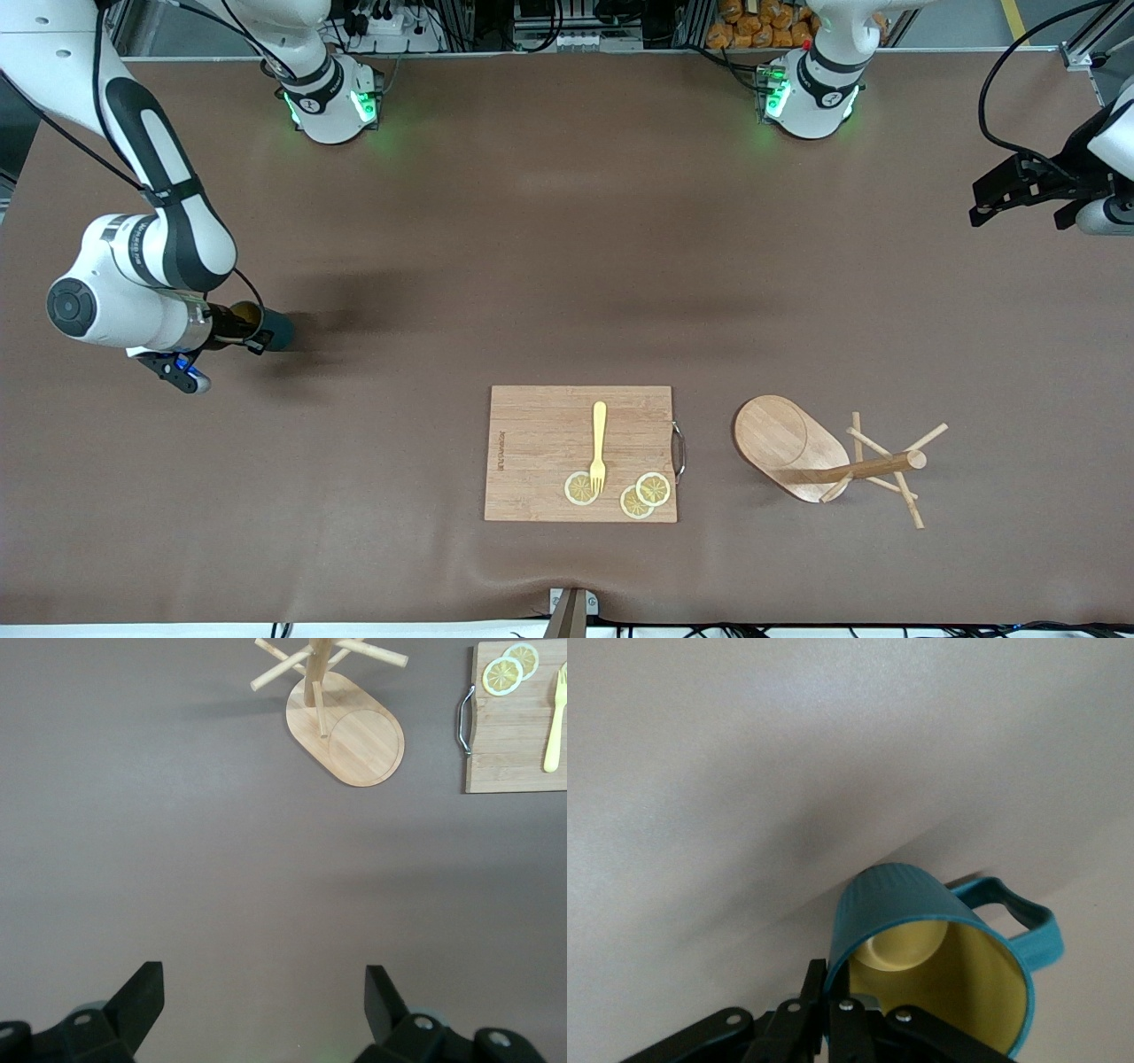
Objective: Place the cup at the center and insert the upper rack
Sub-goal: 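Reach the right gripper to the teal mug and grasp its body, then lift the teal mug with the right gripper toward the table center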
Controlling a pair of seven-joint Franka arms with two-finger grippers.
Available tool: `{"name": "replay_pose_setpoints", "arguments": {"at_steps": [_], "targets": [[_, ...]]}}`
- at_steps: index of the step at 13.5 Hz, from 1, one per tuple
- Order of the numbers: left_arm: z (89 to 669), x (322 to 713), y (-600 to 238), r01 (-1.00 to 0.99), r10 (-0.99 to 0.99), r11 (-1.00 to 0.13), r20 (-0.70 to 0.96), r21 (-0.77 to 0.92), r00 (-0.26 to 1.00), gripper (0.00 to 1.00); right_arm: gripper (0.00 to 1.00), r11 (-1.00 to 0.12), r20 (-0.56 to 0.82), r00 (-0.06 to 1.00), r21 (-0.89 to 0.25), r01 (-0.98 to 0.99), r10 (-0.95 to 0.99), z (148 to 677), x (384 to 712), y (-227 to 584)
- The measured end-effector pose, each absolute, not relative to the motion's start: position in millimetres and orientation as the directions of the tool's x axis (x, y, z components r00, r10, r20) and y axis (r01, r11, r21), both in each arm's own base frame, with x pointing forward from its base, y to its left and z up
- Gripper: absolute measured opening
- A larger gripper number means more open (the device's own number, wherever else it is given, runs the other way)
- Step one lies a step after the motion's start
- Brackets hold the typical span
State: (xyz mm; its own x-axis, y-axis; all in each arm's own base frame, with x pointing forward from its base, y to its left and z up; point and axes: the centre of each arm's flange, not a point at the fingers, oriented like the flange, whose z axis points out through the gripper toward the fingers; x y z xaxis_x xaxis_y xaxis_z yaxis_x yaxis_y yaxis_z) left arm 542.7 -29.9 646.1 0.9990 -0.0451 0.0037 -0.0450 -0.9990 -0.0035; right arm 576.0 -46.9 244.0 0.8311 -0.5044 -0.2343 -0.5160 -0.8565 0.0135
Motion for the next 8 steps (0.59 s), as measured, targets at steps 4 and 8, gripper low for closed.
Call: {"name": "replay_pose_setpoints", "arguments": {"at_steps": [4, 8], "targets": [[646, 542, -29, -0.043, -0.043, -0.999, 0.003, -0.004, 0.999, 1.00, 0.05, -0.857, -0.237, 0.830, 0.028, -0.514, -0.506, 278, 588, 36], [647, 542, -28, -0.041, -0.041, -0.999, 0.003, -0.004, 0.999, 1.00, 0.05, -0.861, -0.237, 0.833, 0.026, -0.509, -0.500, 371, 587, 158]]}}
